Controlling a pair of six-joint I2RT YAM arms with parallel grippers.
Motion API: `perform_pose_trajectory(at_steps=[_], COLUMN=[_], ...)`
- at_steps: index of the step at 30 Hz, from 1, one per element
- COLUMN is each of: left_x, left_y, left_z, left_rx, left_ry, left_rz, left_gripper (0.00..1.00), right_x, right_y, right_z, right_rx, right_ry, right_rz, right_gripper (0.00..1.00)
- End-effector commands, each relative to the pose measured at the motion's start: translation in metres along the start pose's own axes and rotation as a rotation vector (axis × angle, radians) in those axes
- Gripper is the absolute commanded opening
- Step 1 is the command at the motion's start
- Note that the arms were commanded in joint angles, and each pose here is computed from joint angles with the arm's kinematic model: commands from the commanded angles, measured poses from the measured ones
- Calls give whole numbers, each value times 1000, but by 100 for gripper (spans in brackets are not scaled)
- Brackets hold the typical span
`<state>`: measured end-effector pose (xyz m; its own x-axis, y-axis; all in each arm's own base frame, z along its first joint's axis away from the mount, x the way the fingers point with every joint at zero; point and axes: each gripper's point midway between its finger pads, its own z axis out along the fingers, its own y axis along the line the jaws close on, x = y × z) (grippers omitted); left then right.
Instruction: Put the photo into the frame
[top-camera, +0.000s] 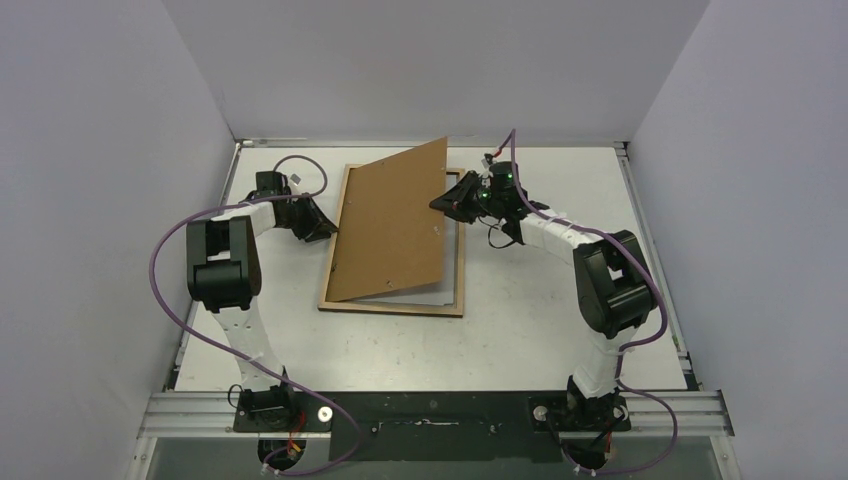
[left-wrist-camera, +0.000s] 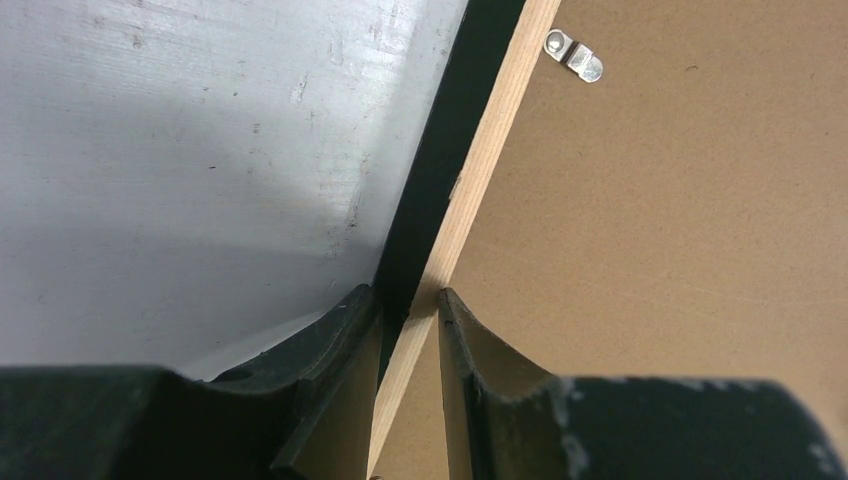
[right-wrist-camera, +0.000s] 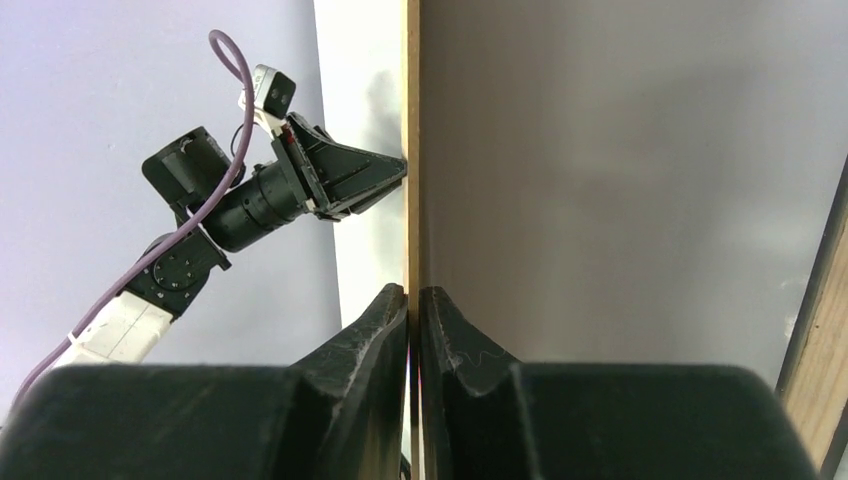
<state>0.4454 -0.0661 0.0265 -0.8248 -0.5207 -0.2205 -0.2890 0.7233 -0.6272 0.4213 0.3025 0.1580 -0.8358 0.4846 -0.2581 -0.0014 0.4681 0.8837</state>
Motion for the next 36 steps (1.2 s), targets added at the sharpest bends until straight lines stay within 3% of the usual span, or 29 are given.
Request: perform_pose_trajectory(at_steps=[1,8,14,18,36], left_x=[-8,-11,-13,-13,-9], left_y=[-8,-6,-3,-3,-5], left_z=[-1,-3,-4,-4,-1], left_rx=[38,39,37,39,67], left_ry=[-7,-10,-14,-13,5], left_rz=[18,14,10,10,-7], left_gripper=[25,25,25,25,25], right_x=[3,3,4,2,12], right_y=[14,2,-12,-18,-26], right_z=[4,0,-4,-6,4], right_rx=[-40,48,127,174,186], right_ry=[-18,-9,3,16,96], right_rz=[-29,-39,-44,-65,-59], right_gripper=[13,26,48,56,57])
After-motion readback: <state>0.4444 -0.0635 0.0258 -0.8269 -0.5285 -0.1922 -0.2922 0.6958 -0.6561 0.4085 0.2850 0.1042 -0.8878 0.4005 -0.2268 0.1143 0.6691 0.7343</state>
